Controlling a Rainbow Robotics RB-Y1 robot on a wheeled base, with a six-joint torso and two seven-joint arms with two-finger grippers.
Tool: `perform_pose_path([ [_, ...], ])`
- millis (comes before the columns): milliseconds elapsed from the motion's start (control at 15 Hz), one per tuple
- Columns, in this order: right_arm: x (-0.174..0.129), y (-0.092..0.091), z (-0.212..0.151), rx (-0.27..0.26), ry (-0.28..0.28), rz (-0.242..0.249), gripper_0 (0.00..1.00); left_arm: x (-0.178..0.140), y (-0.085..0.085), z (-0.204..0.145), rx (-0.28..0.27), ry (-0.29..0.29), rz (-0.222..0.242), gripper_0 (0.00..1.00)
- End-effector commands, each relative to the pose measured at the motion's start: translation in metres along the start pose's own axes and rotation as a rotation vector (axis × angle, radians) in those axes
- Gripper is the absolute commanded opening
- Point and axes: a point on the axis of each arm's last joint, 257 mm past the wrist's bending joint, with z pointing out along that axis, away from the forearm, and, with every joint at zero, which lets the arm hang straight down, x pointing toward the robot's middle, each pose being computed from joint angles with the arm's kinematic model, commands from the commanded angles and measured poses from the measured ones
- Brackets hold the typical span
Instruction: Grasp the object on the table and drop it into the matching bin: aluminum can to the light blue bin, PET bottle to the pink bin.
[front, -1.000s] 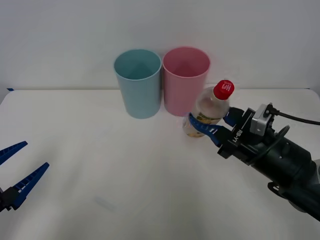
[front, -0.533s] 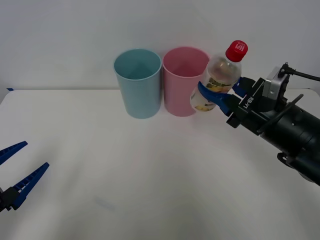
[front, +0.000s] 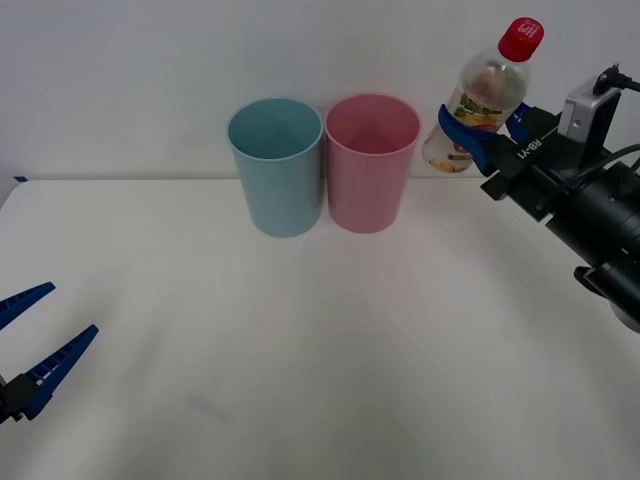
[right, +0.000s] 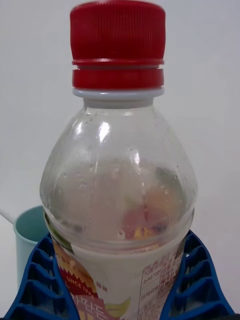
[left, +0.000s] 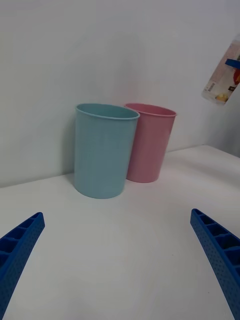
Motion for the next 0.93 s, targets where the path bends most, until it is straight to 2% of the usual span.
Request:
perform_pose_path([
  [67,-0.001,-0.015,0.011,-0.014,0.004,-0.01,0.0,0.0,0.0,0.0,0.0,0.0,0.0,1.0],
  [467,0.008,-0.041,0.034,-0.079,0.026,0.01,0.0,0.0,0.0,0.0,0.0,0.0,0.0,1.0],
  [933,0.006,-0.052,0.055,-0.17,0.033,0.036,0.0,0.0,0.0,0.0,0.0,0.0,0.0,1.0],
])
